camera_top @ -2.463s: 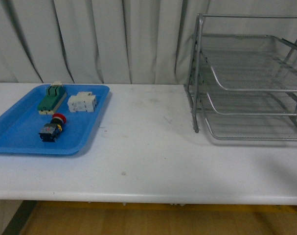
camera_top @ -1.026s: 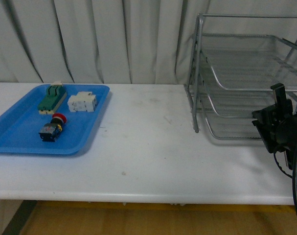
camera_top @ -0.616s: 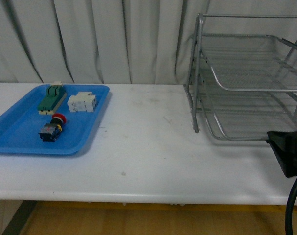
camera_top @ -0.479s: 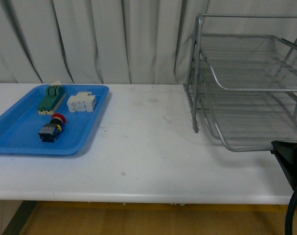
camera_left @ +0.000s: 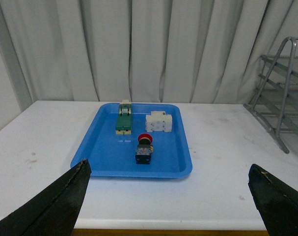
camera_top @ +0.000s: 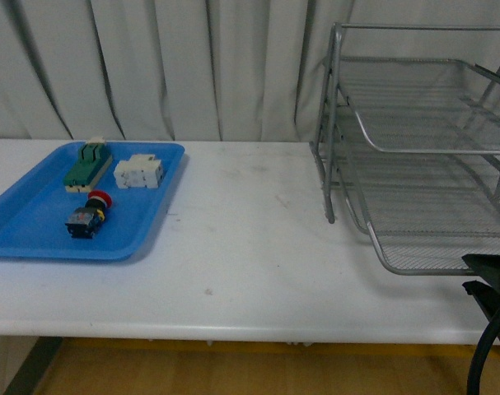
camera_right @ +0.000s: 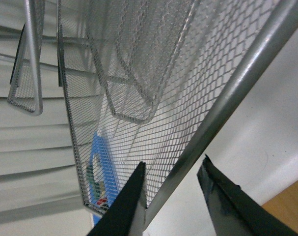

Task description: Place button on rack with both arms

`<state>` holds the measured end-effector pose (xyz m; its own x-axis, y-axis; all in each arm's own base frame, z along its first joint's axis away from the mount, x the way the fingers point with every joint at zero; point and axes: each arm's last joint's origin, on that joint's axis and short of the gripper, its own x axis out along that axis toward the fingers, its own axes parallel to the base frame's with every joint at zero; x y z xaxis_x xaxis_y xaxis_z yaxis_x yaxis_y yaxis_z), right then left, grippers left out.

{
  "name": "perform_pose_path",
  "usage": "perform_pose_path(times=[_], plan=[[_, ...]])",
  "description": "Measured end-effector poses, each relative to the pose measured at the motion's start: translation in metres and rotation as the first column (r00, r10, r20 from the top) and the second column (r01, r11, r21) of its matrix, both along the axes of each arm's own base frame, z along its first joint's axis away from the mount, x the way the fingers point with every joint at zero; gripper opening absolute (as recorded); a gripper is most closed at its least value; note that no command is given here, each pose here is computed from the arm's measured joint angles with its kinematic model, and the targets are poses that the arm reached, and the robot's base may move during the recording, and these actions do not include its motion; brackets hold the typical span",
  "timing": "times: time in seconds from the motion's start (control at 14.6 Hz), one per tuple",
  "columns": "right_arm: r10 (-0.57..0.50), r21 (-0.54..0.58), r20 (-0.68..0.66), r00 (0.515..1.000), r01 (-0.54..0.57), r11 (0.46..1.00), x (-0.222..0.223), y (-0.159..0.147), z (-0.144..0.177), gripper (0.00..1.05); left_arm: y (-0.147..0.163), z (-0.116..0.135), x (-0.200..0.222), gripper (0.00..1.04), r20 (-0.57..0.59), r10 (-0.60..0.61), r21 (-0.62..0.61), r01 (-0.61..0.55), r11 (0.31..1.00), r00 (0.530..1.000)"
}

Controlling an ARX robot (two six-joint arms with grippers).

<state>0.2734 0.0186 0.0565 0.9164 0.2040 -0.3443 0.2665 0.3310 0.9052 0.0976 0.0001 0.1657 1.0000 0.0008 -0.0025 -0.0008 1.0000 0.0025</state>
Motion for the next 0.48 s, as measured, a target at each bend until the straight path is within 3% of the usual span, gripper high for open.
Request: perform_pose_path(times=[0.21,0.41,0.48], plan=[[0.045,-0.069,0.060,0.997,-0.041,0.997,-0.018,0.000,0.021,0.68,0.000,0.000,0.000,0.98,0.000,0.000,0.000,0.000,1.000,1.000],[0.134,-0.176,-0.044,0.990,-0.140,0.974,-0.081,0.004,0.034,0.99,0.000,0.000,0.000,0.98,0.000,0.000,0.000,0.000,1.000,1.000],[0.150,-0.231,-0.028,0.988,-0.152,0.961,-0.099,0.005,0.039,0.99,0.000,0.000,0.000,0.98,0.000,0.000,0.000,0.000,1.000,1.000]])
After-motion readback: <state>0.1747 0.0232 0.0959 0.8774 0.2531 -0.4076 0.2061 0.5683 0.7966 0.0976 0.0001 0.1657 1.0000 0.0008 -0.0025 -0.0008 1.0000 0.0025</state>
